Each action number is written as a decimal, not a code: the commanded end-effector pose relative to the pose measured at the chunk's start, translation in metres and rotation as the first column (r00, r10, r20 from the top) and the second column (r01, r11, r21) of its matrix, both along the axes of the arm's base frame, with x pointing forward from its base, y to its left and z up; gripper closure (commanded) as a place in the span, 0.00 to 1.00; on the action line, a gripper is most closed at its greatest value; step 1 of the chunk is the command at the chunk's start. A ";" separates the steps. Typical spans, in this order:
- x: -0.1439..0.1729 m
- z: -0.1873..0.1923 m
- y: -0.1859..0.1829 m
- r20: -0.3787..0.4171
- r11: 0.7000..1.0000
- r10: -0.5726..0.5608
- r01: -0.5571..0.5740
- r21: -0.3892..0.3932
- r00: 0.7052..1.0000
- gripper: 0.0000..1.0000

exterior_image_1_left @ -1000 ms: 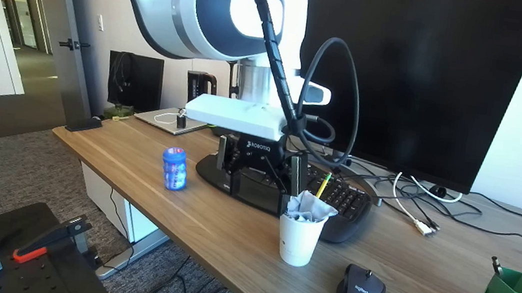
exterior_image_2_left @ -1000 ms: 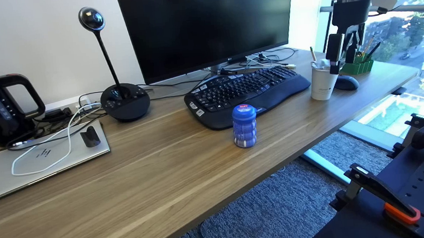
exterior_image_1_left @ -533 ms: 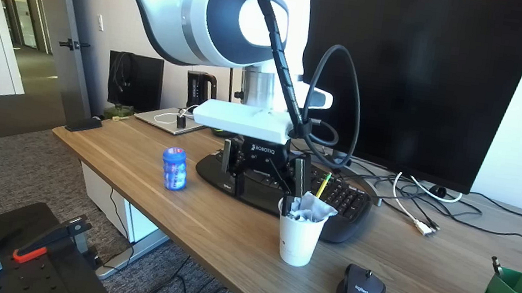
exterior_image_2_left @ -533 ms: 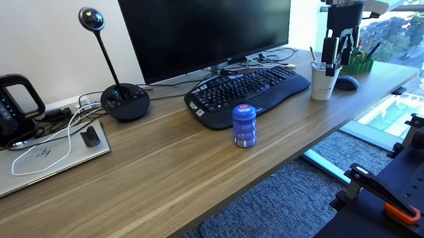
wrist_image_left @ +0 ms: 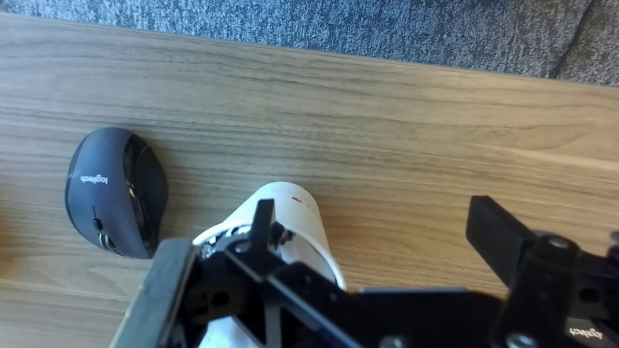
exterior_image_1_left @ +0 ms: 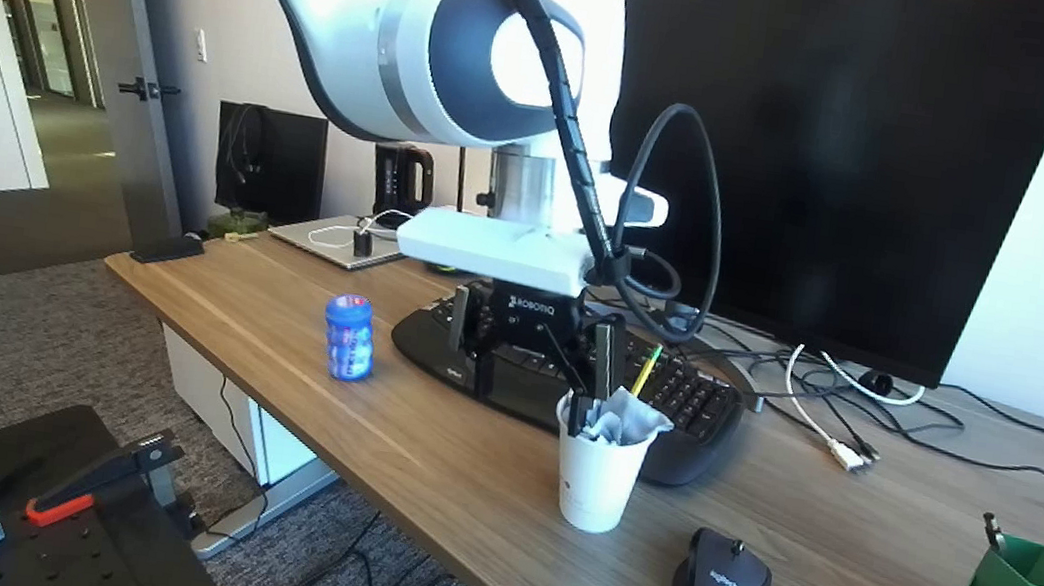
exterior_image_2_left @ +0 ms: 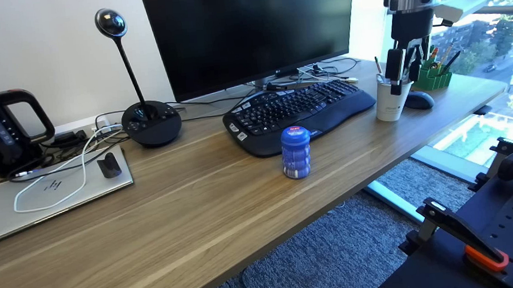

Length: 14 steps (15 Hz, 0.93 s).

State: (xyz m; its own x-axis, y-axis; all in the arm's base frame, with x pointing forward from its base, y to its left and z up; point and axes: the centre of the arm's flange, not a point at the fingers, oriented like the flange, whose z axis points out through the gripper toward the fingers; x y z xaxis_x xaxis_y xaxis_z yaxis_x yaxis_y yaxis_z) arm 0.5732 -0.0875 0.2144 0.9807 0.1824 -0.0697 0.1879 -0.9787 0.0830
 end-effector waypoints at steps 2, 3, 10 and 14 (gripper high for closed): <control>0.010 -0.004 -0.001 -0.031 1.000 0.005 -0.005 -0.028 1.000 0.00; 0.010 -0.006 -0.001 -0.035 1.000 0.005 -0.006 -0.029 0.999 0.00; 0.014 -0.009 -0.002 -0.048 0.999 0.013 -0.015 -0.040 0.999 0.00; 0.015 -0.009 -0.002 -0.056 0.999 0.016 -0.019 -0.045 0.998 0.00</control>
State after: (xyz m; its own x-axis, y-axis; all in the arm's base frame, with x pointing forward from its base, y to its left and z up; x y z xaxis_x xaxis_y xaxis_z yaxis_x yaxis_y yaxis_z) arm 0.5805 -0.0899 0.2067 0.9747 0.1959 -0.1079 0.2060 -0.9742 0.0926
